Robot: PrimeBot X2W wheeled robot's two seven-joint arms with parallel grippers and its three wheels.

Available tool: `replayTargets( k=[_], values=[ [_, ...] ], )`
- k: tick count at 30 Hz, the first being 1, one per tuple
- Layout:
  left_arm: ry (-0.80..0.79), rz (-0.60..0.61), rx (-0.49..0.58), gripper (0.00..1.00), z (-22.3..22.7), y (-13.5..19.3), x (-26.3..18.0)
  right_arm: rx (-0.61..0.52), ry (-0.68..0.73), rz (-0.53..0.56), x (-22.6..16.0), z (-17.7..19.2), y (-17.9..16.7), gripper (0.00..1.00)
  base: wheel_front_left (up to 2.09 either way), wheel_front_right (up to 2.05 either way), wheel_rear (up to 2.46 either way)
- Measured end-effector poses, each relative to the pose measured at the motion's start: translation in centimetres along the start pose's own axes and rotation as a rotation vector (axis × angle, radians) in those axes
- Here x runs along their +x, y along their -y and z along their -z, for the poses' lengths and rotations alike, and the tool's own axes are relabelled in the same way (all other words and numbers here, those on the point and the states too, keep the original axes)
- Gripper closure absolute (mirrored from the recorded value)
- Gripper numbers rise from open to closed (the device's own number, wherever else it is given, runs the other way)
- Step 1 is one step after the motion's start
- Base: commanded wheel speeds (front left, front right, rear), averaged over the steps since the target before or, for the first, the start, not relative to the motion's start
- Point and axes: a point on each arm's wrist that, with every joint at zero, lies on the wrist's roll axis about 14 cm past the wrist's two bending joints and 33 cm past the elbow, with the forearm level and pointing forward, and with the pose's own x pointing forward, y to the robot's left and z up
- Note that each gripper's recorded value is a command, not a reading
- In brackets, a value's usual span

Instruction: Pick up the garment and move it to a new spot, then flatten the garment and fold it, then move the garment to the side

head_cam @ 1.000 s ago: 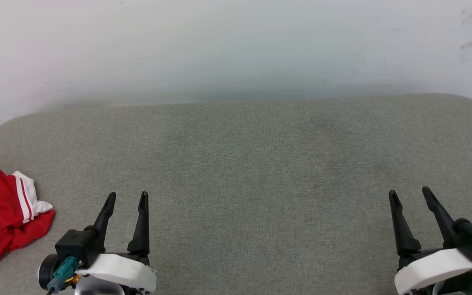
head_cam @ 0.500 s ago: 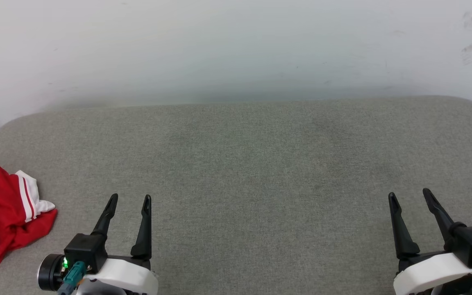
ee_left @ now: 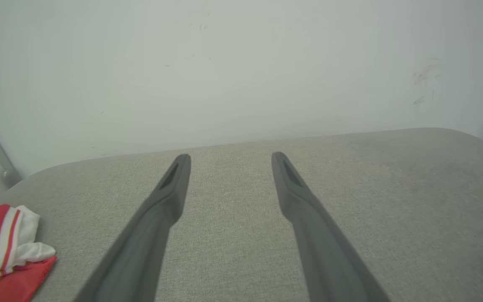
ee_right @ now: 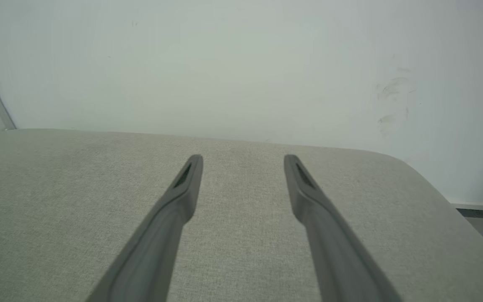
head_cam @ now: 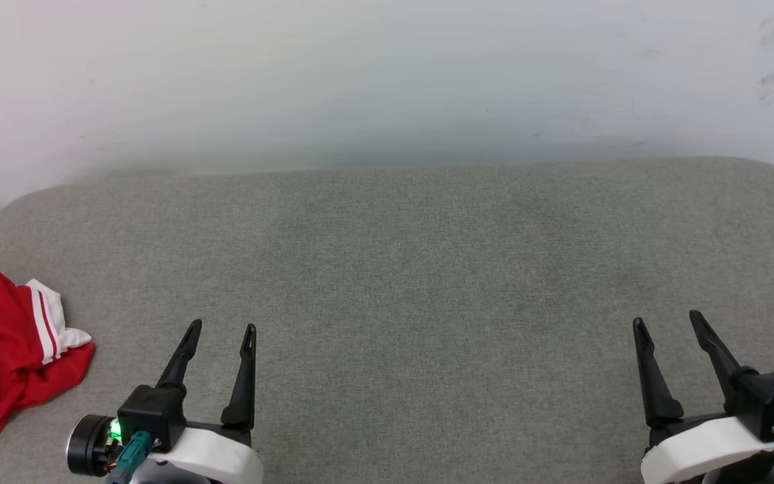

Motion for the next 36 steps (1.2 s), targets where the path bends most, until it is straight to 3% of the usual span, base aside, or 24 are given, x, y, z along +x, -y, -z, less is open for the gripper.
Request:
replayTargets(
  k=[12, 36],
  values=[
    [0.015, -0.058, -0.005, 0.00, -0.6, -1.7, -0.9, 0.022, -0.002, -0.066, 1.2, 0.2, -2.2, 0.00, 0.00, 0.00, 0.00],
    [0.005, -0.381, 0.075, 0.00, -2.0, -10.5, -9.3, 0.040, 0.008, -0.515, 5.4, -0.5, -16.9, 0.00, 0.00, 0.00, 0.00]
  ],
)
